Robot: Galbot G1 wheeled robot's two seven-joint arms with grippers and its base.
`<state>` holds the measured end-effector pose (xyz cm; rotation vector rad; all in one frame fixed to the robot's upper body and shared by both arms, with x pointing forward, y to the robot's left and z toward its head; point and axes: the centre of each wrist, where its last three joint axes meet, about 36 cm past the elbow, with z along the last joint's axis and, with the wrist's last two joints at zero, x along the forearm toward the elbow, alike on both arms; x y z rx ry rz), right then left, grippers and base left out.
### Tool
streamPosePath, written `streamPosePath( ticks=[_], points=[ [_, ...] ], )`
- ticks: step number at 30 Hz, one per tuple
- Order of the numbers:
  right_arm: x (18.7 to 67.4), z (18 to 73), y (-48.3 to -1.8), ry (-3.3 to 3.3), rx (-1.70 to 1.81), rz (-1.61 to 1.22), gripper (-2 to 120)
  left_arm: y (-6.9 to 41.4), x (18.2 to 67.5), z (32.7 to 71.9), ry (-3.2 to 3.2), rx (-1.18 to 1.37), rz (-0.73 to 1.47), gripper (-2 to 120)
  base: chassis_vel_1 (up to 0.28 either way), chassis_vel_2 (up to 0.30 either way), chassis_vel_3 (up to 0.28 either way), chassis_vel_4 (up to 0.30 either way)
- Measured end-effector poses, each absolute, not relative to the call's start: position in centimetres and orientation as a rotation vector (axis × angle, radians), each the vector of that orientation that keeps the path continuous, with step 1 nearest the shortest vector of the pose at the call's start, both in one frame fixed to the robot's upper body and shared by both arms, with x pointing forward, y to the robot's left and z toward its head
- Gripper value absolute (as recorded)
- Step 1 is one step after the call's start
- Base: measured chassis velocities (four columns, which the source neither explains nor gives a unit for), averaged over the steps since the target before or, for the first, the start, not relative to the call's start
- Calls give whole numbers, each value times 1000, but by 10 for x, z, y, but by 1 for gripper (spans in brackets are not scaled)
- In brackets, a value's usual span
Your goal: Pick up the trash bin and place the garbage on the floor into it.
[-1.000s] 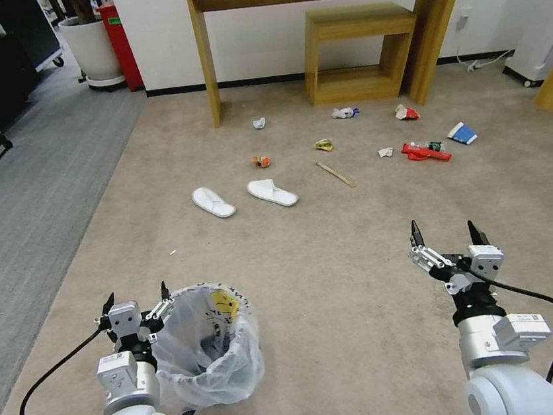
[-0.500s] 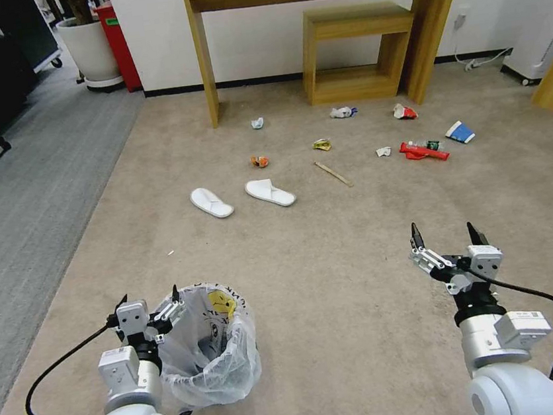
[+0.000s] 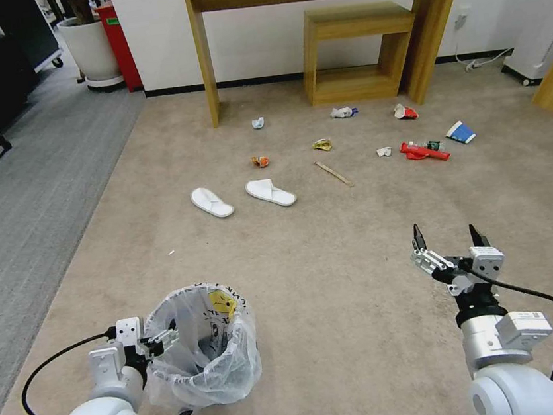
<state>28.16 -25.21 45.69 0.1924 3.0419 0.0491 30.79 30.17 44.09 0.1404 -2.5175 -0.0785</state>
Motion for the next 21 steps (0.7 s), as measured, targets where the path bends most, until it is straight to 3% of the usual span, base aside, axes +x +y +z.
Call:
streamPosePath(
  ticks=[21],
  points=[
    [282,452,-252,3045,207,46,100,322,326,407,-2416,126,-87,98,0,0,0,0]
  ],
)
